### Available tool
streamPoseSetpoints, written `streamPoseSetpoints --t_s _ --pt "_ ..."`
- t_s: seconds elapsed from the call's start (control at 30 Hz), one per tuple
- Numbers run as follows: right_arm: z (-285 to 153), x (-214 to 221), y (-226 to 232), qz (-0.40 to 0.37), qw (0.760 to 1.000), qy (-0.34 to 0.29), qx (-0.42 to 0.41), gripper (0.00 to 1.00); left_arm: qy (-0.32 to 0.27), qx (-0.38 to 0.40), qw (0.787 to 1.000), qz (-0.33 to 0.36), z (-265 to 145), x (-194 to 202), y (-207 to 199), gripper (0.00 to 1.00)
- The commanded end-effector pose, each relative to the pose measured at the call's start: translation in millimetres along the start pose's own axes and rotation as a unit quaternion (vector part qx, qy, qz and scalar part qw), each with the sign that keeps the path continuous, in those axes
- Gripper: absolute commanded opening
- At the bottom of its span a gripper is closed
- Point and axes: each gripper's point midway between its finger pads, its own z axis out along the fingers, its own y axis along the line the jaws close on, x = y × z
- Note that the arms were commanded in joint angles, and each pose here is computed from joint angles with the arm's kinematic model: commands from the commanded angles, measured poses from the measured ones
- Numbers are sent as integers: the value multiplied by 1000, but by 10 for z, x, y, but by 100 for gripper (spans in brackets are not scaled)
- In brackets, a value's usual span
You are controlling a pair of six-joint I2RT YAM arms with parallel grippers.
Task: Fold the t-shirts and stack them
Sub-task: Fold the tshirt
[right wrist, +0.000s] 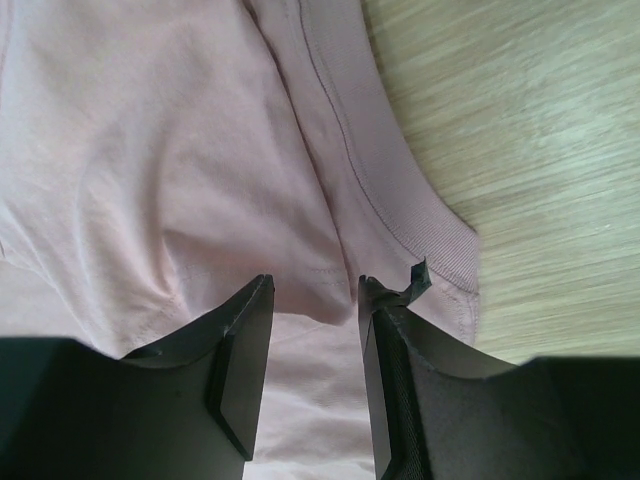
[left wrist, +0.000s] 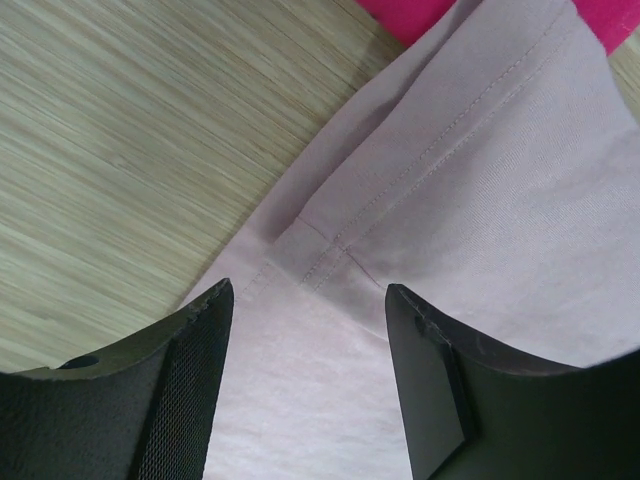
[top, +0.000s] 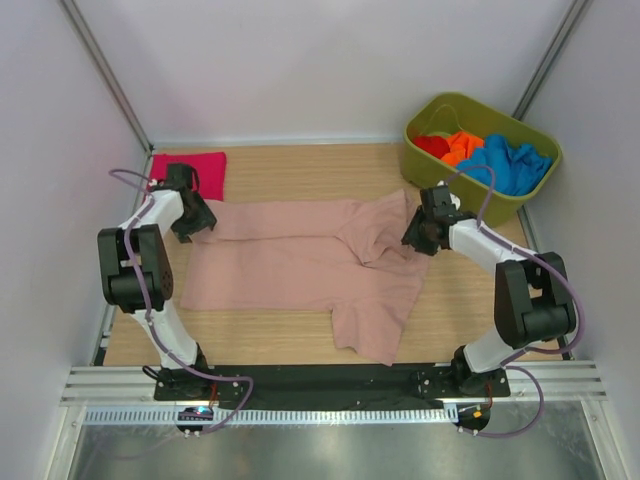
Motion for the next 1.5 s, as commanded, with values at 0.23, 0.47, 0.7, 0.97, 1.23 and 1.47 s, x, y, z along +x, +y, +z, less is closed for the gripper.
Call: streamPoseSetpoints --t_s 0.23,0.47,0.7,0.97,1.23,1.47 --pt "194 191 -22 34 999 13 -15 44 -8 29 999 -32 87 -74 -91 64" --pt "198 165 -22 37 999 5 -13 36 12 15 999 -41 168 35 -41 56" --pt "205 102 -34 30 1000 -5 -7 1 -5 16 999 -44 138 -88 -78 17" --pt "-194 -276 -19 -6 999 -51 16 1 -60 22 997 -32 -110 -477 -144 0" --pt "-420 -292 -106 -27 998 -59 26 1 -80 -5 997 -12 -144 -535 -23 0" --pt "-303 -43 -189 -28 999 -39 15 1 -62 -8 998 5 30 -385 14 0"
